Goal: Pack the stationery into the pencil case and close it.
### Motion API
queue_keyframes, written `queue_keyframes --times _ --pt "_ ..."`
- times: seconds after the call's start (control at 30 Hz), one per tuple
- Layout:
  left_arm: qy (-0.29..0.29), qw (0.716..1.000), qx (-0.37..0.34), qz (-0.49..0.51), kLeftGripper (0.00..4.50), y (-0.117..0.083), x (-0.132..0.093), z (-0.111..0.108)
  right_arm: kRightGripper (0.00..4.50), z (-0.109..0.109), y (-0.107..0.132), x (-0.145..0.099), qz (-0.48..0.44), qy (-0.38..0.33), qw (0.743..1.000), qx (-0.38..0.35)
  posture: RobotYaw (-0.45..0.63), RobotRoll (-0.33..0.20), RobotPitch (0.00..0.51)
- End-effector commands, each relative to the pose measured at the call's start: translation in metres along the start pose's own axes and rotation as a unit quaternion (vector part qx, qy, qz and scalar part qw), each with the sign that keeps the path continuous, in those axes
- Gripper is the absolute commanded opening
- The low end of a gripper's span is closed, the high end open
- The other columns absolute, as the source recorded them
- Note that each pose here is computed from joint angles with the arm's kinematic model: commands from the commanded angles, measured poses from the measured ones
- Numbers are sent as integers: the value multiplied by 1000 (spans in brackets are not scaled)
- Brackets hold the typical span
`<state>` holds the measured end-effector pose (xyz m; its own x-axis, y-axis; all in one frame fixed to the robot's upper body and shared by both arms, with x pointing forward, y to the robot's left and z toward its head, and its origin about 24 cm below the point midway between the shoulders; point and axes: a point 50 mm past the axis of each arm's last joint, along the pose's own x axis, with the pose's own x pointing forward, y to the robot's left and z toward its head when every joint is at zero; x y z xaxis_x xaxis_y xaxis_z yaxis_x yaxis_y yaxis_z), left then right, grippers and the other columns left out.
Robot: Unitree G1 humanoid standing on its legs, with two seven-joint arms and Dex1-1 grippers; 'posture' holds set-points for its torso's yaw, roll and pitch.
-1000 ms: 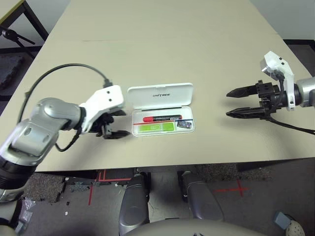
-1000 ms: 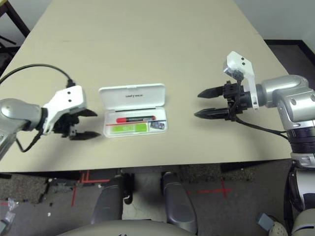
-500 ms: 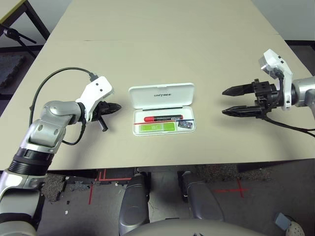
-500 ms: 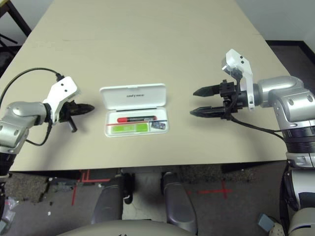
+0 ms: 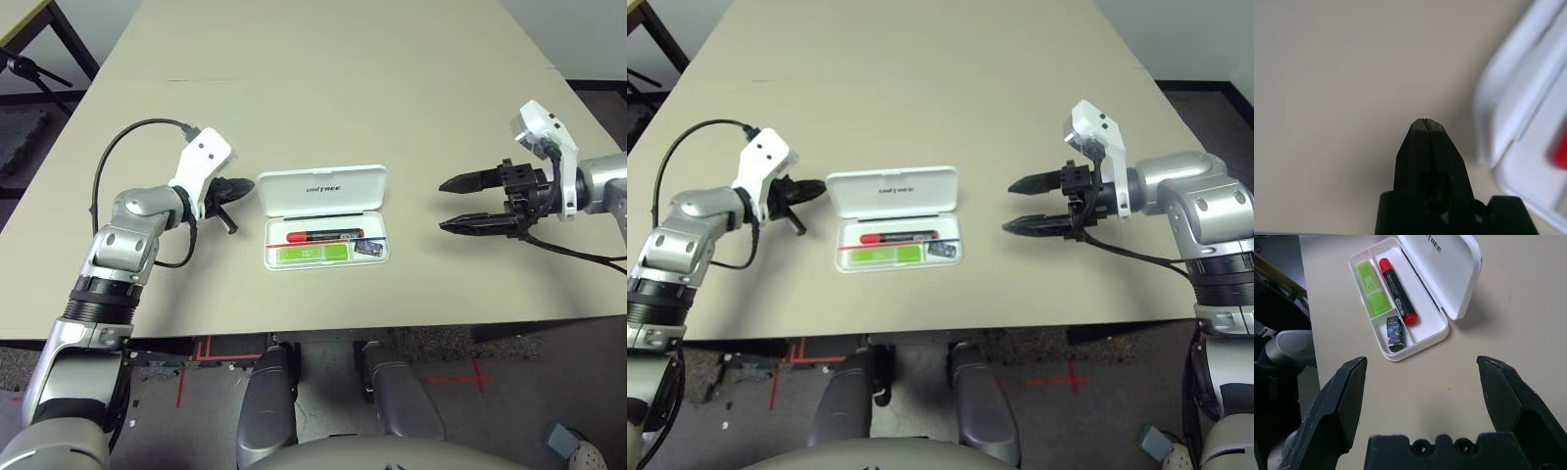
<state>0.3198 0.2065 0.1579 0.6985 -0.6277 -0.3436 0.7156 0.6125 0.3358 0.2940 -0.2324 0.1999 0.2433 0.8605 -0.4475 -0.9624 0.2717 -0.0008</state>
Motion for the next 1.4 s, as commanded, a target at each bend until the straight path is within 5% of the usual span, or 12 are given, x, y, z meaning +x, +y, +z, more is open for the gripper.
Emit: queue_keyframes --times 0.03,0.27,0.63,1.07,1.27,1.4 --pt "-21 999 -11 -45 45 -12 -4 2 4500 -4 2 4 10 12 1000 -1 -48 0 193" --pt "-54 993 -21 -103 45 -28 -11 8 4500 -6 1 6 9 19 1000 -3 -46 0 191" --pt "-16 983 -24 -180 45 -68 -4 1 4500 -11 1 11 12 30 999 -5 -41 0 192" --pt "82 973 11 -216 45 -85 5 -20 4500 -15 2 16 13 36 999 -6 -50 0 195" --pt "43 981 5 -191 45 -82 8 -13 4500 -17 0 17 -1 32 999 -7 -55 0 198" --pt "-14 991 -22 -128 957 -66 8 -5 4500 -17 -11 19 -59 0 998 -17 -53 0 200"
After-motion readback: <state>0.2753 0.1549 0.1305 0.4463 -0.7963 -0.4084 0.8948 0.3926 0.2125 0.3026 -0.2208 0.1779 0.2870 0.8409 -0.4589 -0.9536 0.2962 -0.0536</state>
